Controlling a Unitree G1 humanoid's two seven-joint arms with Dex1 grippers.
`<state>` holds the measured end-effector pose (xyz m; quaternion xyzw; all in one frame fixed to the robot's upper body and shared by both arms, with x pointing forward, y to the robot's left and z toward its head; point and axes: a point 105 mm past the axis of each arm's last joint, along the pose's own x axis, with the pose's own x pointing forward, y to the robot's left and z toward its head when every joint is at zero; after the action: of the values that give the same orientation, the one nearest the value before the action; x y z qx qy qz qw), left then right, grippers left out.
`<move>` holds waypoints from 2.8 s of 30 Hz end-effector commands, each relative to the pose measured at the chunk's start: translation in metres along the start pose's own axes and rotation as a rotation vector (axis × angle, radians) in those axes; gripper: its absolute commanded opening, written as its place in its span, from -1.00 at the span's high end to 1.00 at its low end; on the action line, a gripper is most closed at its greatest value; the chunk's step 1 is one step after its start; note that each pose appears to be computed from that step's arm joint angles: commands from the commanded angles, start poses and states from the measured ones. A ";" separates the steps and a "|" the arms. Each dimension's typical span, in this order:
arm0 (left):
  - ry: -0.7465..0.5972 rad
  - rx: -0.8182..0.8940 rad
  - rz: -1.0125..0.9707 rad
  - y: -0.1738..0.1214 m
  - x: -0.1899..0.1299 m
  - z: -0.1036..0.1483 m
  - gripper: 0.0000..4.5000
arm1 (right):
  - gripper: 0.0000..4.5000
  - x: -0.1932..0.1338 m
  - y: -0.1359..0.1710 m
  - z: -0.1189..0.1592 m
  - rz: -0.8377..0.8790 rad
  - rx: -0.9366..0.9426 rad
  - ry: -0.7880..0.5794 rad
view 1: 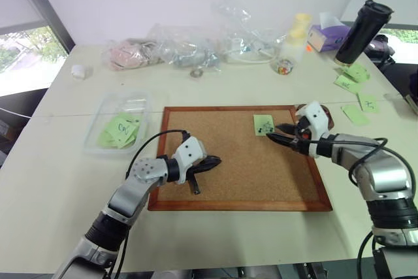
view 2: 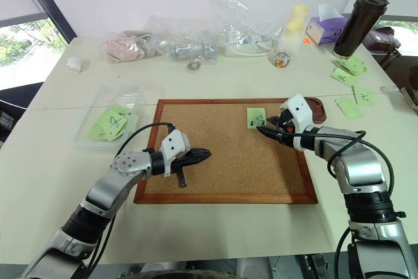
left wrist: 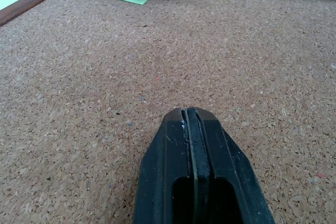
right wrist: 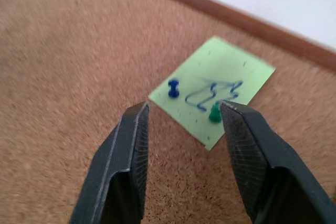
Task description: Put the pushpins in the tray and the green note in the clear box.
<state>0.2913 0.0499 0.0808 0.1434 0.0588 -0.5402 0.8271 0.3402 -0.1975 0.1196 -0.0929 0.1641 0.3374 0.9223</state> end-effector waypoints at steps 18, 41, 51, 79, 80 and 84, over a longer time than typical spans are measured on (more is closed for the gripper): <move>0.057 -0.038 0.016 -0.002 -0.005 -0.016 1.00 | 0.98 0.014 -0.012 0.007 -0.023 -0.041 -0.028; 0.075 -0.059 -0.004 -0.006 -0.004 -0.018 1.00 | 0.98 -0.051 -0.060 0.079 -0.227 0.050 -0.295; 0.075 -0.054 -0.006 -0.006 -0.004 -0.018 1.00 | 0.98 -0.056 -0.081 0.049 -0.322 0.090 -0.228; 0.076 -0.046 -0.005 -0.007 -0.006 -0.018 1.00 | -0.96 -0.064 -0.125 -0.003 -0.489 0.166 -0.136; 0.076 -0.047 -0.005 -0.007 -0.006 -0.018 1.00 | -0.96 -0.064 -0.125 -0.001 -0.488 0.164 -0.138; 0.075 -0.049 -0.006 -0.007 -0.005 -0.018 1.00 | -0.96 -0.064 -0.122 0.005 -0.471 0.151 -0.151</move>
<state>0.2887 0.0529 0.0805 0.1392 0.0690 -0.5361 0.8297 0.3723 -0.3270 0.1271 -0.0166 0.1324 0.0987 0.9861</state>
